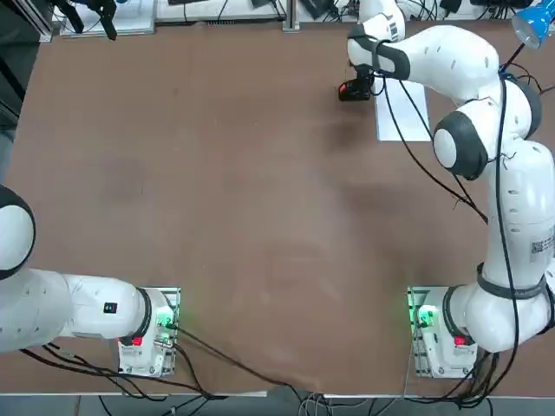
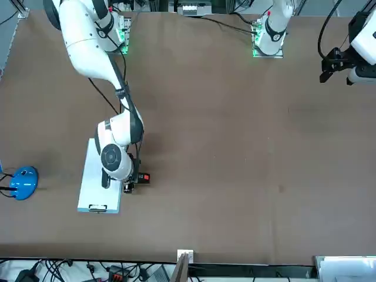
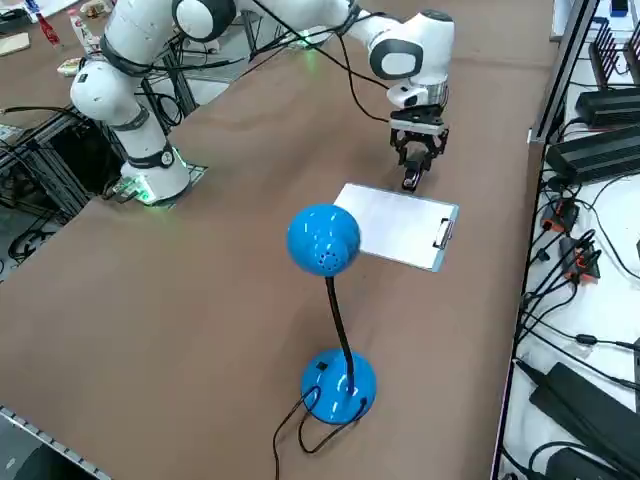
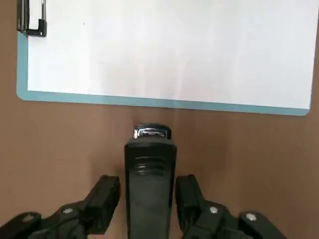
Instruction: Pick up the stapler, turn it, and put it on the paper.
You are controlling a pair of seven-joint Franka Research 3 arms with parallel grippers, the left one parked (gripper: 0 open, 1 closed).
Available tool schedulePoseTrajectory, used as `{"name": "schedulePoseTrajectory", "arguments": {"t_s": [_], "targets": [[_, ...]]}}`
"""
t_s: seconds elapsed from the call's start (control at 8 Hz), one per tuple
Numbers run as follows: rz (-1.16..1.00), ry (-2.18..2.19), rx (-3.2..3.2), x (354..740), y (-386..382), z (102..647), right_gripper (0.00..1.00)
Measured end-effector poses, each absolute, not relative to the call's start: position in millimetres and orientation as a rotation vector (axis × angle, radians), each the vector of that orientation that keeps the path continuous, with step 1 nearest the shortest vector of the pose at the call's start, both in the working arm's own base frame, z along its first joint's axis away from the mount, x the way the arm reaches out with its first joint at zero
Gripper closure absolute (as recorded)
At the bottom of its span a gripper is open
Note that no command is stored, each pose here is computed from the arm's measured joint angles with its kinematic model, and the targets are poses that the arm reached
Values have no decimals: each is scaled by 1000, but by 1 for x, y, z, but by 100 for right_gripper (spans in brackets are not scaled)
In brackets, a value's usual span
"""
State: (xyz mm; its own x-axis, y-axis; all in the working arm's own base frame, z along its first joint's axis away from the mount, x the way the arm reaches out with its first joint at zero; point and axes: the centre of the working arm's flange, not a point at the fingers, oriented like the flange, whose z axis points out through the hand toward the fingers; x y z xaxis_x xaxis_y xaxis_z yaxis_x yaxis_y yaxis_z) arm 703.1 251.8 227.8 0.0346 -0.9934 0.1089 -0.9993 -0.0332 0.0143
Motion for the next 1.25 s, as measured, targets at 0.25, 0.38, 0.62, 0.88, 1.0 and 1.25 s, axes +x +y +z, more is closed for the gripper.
{"name": "schedulePoseTrajectory", "arguments": {"t_s": [0.25,0.38,0.62,0.88,1.0,1.25], "targets": [[123,-2097,2227,706,253,233,58],[131,-2046,2284,708,255,241,58],[130,-1825,2463,709,257,270,58],[91,-1540,2619,703,250,319,58],[67,-1369,2700,699,245,337,58],[10,-1022,2829,692,222,346,58]]}}
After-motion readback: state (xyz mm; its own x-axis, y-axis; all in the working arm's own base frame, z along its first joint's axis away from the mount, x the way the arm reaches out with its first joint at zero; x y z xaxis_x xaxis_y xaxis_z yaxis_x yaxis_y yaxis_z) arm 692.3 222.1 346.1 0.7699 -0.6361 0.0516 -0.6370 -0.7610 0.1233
